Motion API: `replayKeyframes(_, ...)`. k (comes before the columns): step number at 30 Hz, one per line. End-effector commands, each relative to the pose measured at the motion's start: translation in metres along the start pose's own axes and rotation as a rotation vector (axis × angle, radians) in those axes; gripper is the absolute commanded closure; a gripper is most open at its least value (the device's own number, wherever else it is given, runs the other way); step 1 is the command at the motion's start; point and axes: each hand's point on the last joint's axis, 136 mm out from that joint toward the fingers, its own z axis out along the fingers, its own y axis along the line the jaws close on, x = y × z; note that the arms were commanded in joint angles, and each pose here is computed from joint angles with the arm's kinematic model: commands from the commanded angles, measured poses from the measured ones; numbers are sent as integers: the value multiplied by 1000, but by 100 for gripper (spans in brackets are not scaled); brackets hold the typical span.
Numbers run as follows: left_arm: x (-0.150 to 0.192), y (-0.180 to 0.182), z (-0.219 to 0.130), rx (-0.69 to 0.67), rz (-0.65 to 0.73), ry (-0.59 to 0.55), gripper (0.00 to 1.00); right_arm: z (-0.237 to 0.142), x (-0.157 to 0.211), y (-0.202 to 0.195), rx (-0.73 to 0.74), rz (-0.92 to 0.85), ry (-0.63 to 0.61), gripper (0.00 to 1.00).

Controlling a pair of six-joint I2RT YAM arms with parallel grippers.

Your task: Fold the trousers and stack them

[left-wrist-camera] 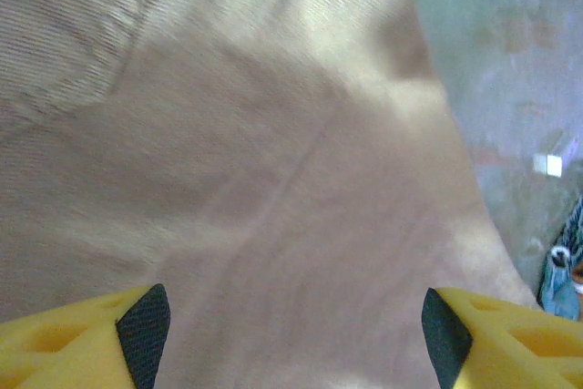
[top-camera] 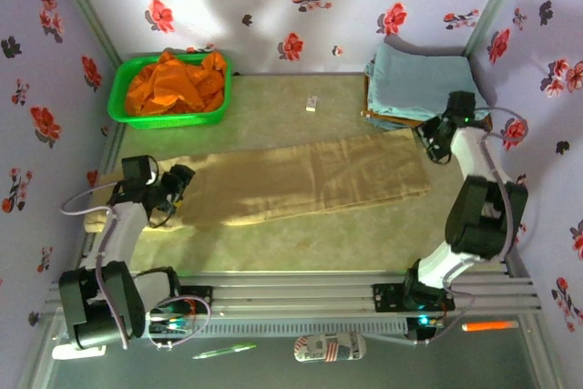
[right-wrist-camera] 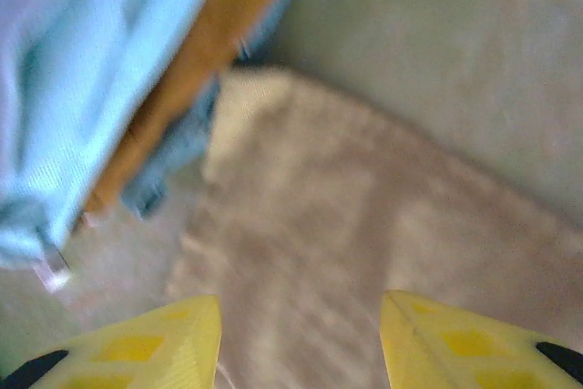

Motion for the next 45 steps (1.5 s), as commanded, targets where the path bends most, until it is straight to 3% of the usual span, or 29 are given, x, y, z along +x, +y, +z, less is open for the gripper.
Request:
replayKeyframes(1, 9, -14, -6, 30, 46, 17, 23, -9, 31, -49, 135, -23, 7, 51)
replayKeyframes(4, 15, -8, -4, 29, 51, 13, 23, -14, 39, -87, 204, 19, 0, 50)
replayKeyframes(9, 25, 2, 2, 40, 42, 35, 23, -5, 51, -115, 258, 64, 95, 51)
replayKeyframes(22, 30, 11, 13, 39, 52, 58, 23, 35, 44, -110, 252, 133, 180, 55)
replayKeyframes(25, 29, 11, 15, 39, 50, 57, 23, 44, 43, -105, 232, 149, 196, 60)
replayKeyframes(29, 29, 11, 16, 37, 45, 58, 23, 46, 42, -101, 211, 153, 202, 79)
replayKeyframes(34, 30, 14, 17, 33, 42, 62, 23, 41, 44, -97, 187, 134, 209, 84)
replayKeyframes(39, 31, 15, 19, 32, 39, 62, 23, 34, 39, -86, 147, 121, 187, 100)
replayKeyframes(45, 30, 14, 19, 38, 42, 62, 23, 15, 27, -77, 148, 74, 137, 100)
